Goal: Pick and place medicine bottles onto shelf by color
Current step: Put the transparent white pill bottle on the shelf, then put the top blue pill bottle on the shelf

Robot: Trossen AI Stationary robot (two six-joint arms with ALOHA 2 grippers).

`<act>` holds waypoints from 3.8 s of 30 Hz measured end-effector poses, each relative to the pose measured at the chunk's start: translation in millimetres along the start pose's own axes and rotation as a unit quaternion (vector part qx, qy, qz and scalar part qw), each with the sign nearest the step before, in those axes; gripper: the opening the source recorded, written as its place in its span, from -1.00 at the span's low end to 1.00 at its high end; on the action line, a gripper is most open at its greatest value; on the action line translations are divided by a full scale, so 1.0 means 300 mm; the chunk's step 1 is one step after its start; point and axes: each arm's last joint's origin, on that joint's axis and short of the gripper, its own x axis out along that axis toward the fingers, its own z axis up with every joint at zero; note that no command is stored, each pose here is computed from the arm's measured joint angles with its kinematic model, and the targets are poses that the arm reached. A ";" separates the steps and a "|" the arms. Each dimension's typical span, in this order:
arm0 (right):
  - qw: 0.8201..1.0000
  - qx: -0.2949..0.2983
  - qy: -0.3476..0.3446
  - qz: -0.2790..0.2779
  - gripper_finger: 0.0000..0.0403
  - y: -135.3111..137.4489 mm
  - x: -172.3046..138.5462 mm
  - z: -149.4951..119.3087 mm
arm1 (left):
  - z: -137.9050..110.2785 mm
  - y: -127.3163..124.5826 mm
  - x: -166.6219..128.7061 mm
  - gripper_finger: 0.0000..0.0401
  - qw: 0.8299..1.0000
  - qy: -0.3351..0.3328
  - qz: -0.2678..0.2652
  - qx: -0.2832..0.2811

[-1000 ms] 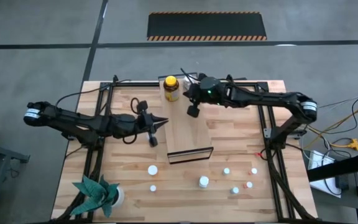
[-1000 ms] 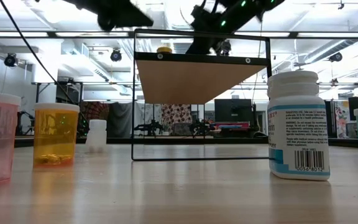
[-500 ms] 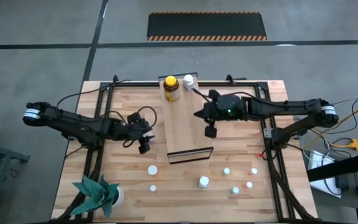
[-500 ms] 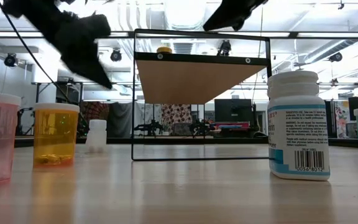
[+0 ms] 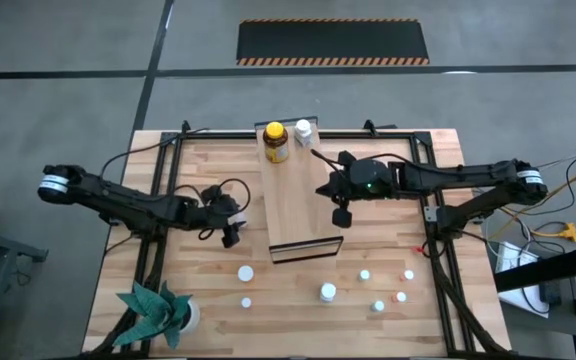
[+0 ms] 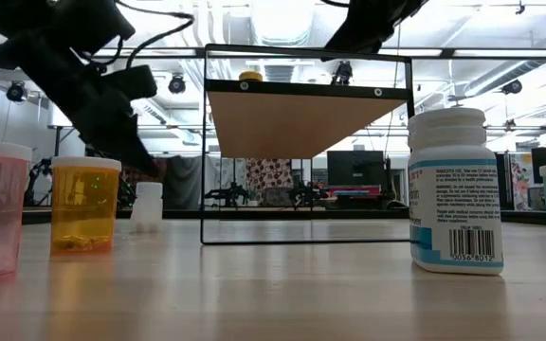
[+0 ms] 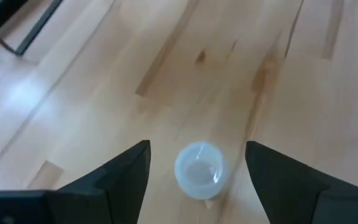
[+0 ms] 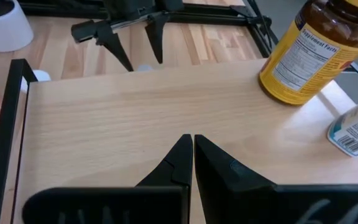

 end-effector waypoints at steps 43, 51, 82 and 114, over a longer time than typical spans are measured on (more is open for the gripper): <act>1.000 -0.018 0.021 -0.002 -0.96 0.004 0.016 -0.037 | 0.441 -0.046 -0.259 -0.39 0.992 -0.105 -0.059 0.020; 0.999 -0.019 0.034 -0.001 -0.96 0.011 0.043 -0.093 | 0.502 -0.017 -0.230 -0.39 0.984 -0.175 -0.044 -0.001; 0.999 -0.002 0.042 -0.001 -0.96 0.013 0.048 -0.109 | 0.561 0.042 0.014 -0.39 0.995 -0.063 0.069 0.041; 0.965 0.081 0.134 0.209 -0.95 0.099 -0.070 -0.026 | 0.573 0.015 -0.149 -0.11 0.990 -0.139 0.027 0.026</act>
